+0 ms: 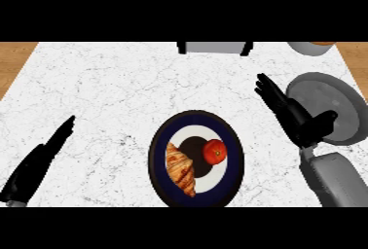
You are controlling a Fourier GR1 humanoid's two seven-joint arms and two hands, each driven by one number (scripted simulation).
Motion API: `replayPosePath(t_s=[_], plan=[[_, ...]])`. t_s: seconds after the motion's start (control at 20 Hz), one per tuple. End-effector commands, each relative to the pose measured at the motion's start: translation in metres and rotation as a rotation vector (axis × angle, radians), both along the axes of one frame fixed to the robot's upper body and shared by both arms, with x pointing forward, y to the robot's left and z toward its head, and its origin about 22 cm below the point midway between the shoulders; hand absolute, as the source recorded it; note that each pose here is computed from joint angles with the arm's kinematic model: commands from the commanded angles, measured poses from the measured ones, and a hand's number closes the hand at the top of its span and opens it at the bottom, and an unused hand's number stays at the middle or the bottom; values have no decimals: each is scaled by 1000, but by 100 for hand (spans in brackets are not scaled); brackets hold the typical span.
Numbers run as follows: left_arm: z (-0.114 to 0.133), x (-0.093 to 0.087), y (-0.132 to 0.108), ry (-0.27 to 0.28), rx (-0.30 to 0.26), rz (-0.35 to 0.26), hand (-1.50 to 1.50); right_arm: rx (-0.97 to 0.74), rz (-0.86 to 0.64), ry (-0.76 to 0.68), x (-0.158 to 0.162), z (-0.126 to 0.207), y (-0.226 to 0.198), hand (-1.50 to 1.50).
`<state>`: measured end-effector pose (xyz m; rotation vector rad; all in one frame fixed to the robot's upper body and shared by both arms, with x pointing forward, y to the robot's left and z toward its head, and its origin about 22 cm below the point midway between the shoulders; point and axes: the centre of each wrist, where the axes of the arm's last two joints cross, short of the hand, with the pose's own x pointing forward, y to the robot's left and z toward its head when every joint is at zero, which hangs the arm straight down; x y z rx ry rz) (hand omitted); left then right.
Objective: Pick the tomato from the plate and place it in the pan
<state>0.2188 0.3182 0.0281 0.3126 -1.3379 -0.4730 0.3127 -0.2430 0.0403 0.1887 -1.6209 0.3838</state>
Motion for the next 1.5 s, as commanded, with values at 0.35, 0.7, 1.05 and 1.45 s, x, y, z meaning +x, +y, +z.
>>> replayPosePath(t_s=[0.35,0.7,1.05,1.45], plan=[[23,37,-46,-115,-197,-49,0,-555,-217,-231,25,7,-53,150],[24,52,-70,-116,-253,-74,0,-118,-457,-227,-37,-125,42,-150],[24,55,-75,-121,-246,-64,0,-535,-301,-156,-20,-90,24,-150],[25,53,-83,-96,-247,-69,0,-908,-15,54,6,-22,46,-150]])
